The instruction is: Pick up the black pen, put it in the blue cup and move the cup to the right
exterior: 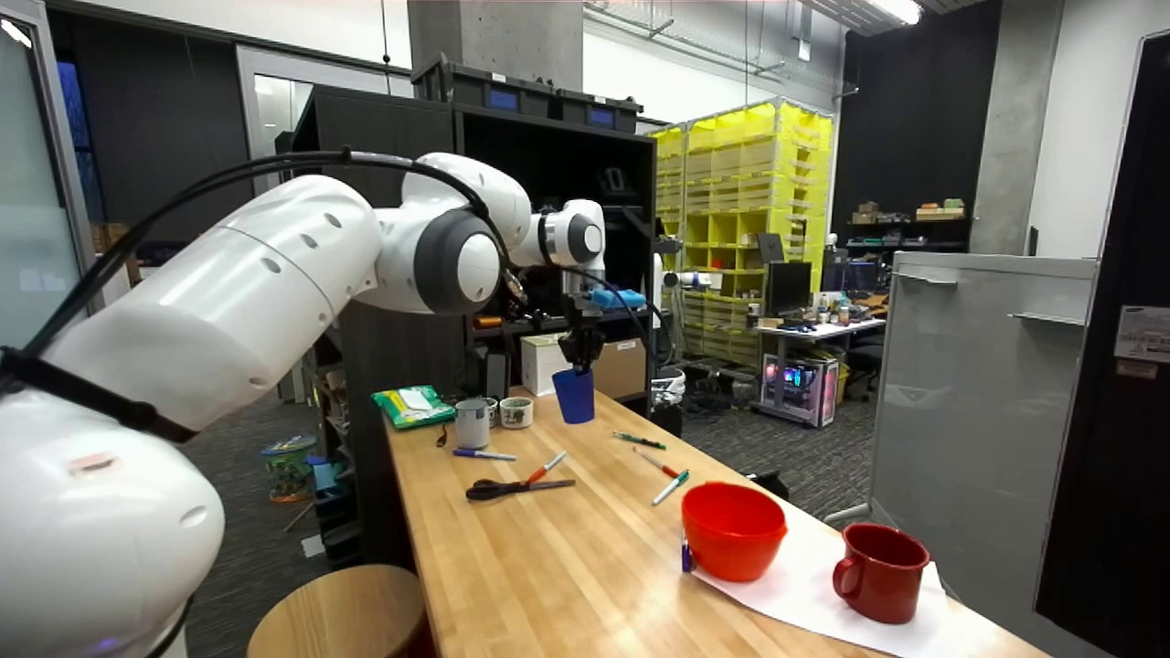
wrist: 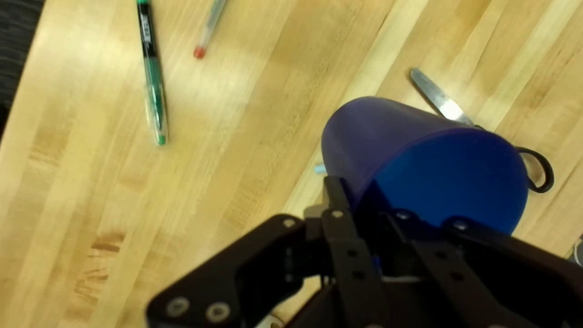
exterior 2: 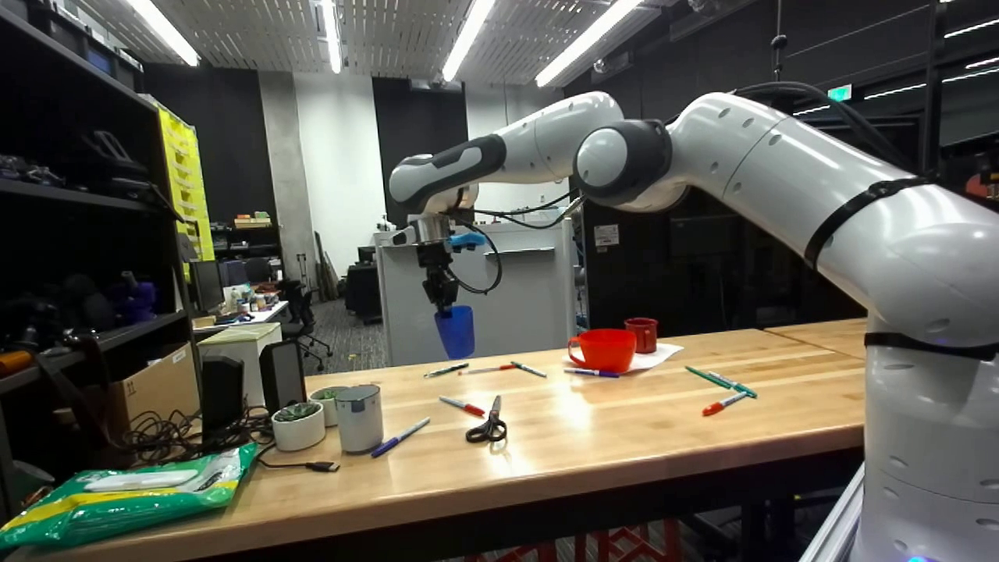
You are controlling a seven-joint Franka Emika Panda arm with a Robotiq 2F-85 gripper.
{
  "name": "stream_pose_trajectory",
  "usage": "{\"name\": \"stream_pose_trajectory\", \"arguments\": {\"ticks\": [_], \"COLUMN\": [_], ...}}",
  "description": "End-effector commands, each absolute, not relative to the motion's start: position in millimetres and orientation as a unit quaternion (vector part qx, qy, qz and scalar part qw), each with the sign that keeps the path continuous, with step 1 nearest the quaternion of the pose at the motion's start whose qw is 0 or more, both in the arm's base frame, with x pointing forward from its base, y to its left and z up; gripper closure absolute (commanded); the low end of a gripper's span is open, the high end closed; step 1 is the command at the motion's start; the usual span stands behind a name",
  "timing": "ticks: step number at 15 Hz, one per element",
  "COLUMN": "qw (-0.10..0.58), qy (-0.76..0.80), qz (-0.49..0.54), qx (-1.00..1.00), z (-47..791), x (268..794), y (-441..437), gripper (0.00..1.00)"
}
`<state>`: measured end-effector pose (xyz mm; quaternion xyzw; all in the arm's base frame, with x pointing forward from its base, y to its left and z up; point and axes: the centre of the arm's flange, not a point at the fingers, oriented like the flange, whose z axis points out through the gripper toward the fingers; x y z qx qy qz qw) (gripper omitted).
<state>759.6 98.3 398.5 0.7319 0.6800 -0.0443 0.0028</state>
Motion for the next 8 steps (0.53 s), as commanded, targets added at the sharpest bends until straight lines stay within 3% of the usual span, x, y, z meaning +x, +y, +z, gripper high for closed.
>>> {"name": "stream_pose_trajectory", "arguments": {"ticks": [1,8], "qw": [-0.011,-0.034], "qy": [0.625,0.509], "qz": [-0.055,-0.029], "qx": [0.779,0.859], "z": [417,391], "x": [751,719], "y": [56,-22], "gripper": [0.97,0.97]}}
